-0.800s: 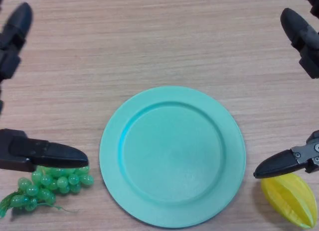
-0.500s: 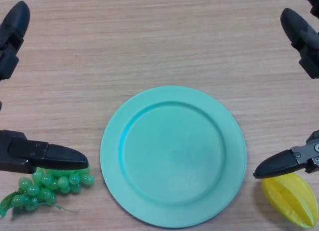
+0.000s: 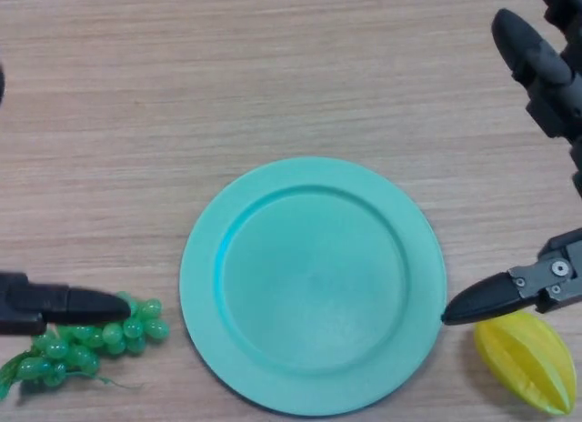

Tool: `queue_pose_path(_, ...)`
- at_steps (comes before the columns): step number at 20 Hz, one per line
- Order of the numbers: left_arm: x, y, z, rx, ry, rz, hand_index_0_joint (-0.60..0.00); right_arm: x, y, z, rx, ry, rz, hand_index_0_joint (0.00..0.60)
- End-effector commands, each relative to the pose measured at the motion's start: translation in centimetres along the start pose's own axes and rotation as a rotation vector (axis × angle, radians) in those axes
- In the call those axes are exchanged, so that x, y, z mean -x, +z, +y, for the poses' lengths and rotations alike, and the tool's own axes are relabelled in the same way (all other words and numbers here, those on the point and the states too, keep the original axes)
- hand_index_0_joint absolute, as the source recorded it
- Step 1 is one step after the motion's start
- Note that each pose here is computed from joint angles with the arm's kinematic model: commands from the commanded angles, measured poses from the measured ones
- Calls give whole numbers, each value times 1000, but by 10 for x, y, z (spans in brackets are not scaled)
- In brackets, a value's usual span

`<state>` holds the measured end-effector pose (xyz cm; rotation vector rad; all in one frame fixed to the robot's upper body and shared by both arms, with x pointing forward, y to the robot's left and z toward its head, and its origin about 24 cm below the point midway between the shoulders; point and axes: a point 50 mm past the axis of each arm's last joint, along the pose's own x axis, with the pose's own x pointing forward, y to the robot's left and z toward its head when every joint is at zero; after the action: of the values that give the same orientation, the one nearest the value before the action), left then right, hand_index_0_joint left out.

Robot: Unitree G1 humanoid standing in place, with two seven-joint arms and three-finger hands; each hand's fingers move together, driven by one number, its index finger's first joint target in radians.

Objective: Pick up the green grapes and place it on the plate

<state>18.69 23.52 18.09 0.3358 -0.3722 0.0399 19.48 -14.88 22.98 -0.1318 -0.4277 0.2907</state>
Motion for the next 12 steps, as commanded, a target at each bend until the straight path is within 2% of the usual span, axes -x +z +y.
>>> queue_pose_path(1, 4, 16, 10, -192, 28, -142, 0, 1, 26, -2, 66, -21, -179, 0)
queue_pose_path(3, 7, -7, 12, -321, 28, -48, 0, -3, 26, 1, 65, -7, -178, 0)
queue_pose_path(4, 14, -24, 12, -383, -7, 41, 0, -5, 26, 4, 62, 2, -174, 0)
queue_pose_path(6, 26, -45, 12, -400, -66, 165, 0, -6, 26, 6, 57, 8, -178, 0)
queue_pose_path(8, 36, -64, 9, -436, -109, 245, 0, -7, 25, 7, 57, 13, -176, 0)
queue_pose_path(9, 38, -69, 9, -445, -117, 259, 0, -8, 26, 8, 57, 14, -176, 0)
queue_pose_path(12, 37, -88, 9, -446, -78, 297, 0, -8, 27, 9, 52, 18, -184, 0)
